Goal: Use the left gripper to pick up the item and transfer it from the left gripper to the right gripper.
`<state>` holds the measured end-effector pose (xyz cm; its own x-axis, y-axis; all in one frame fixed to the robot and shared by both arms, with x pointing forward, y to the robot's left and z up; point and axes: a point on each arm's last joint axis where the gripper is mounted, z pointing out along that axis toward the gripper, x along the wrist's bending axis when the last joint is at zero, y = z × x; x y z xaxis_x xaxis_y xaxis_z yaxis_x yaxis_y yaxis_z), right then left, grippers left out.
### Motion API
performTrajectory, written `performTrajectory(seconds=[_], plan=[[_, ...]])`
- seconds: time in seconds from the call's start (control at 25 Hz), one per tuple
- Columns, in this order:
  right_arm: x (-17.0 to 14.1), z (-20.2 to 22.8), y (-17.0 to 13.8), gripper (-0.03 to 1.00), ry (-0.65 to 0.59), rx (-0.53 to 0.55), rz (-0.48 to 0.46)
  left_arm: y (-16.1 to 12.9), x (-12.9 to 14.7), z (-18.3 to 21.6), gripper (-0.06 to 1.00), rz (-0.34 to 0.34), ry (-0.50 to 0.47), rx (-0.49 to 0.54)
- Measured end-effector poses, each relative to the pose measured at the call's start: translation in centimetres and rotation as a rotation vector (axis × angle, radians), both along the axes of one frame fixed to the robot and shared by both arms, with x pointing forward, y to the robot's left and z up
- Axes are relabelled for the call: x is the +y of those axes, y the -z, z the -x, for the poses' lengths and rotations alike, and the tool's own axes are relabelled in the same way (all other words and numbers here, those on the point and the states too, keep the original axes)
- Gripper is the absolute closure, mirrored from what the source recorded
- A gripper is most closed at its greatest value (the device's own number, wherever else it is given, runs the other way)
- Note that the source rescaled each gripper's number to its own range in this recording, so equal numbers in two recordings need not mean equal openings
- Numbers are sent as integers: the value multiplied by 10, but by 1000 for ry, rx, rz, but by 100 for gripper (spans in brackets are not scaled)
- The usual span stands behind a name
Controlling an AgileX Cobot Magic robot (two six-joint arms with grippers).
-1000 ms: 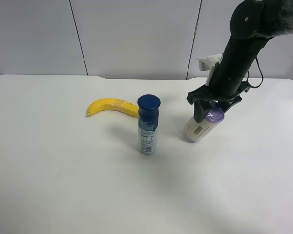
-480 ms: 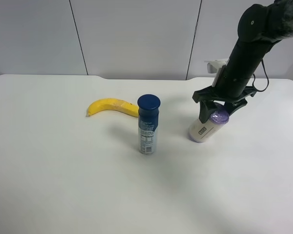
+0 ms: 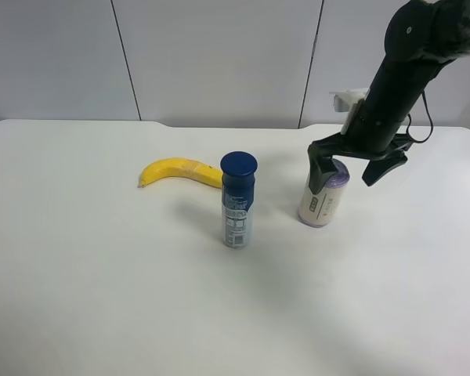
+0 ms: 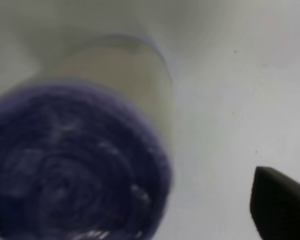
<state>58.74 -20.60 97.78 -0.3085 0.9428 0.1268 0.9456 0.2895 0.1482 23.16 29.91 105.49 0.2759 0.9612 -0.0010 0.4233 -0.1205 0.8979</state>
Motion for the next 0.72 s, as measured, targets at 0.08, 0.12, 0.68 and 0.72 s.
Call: performTrajectory(seconds=[0.08,0.12,0.68,0.72], plan=[[0,1,-19,-3,-6,-26,-8,0,0,0,-5,0,0,0],[0,2,-31,-3,-9,-40,-13,0,0,0,-5,0,0,0],[-26,97,-185,-3,-44,-388,-30,0,0,0,-5,0,0,0],[-29,107,-193,-3,-44,-420,-26,0,0,0,-5,0,0,0]])
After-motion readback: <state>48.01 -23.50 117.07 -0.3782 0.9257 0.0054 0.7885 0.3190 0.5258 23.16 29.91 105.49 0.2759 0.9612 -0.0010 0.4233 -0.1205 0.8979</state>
